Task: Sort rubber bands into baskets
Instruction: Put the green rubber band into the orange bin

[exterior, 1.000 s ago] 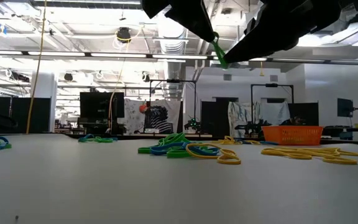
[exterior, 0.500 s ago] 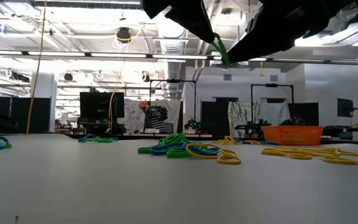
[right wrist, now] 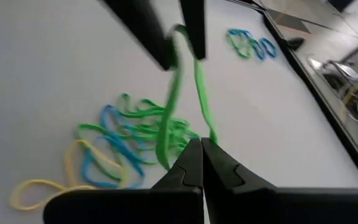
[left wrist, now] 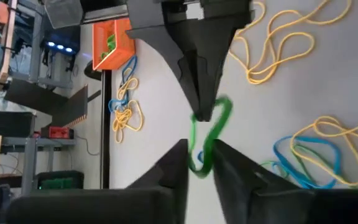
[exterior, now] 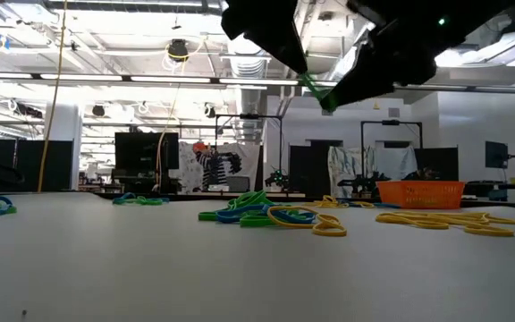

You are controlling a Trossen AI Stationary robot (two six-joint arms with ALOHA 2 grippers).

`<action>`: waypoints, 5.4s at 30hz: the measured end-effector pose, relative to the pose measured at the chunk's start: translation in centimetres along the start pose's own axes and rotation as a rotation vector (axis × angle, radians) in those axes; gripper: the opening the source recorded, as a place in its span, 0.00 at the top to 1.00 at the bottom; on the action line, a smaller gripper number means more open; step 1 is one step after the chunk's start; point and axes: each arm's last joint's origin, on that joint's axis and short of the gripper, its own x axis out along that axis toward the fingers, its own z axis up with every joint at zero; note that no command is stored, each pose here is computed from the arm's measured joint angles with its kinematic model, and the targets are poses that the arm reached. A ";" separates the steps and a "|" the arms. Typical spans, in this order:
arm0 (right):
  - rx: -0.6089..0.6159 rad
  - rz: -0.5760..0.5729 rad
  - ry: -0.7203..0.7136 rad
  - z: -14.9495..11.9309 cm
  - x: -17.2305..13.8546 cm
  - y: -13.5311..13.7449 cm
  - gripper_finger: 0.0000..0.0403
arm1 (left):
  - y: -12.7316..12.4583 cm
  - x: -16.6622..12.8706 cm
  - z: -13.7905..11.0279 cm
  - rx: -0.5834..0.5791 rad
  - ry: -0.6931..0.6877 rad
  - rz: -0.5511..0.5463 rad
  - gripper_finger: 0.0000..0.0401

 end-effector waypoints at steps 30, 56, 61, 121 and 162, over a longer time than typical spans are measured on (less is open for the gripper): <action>0.091 0.278 0.231 -3.4 2.8 -3.3 0.74 | 0.1 3.9 -5.4 0.058 0.327 -0.220 0.54; 0.134 0.270 0.216 -8.4 9.4 -1.8 0.72 | -0.4 7.4 -6.5 0.031 0.214 -0.234 0.54; 0.117 0.260 0.225 -8.6 9.6 -2.2 0.95 | -0.4 7.4 -6.5 0.047 0.214 -0.237 0.54; 0.739 -0.646 0.544 -14.4 -1.3 -28.6 0.87 | 3.2 10.0 -3.5 -0.143 -0.339 -0.724 0.54; 0.481 -0.151 0.272 -7.8 3.2 -20.2 0.41 | 12.8 9.5 -7.3 -0.338 -0.228 -0.520 0.54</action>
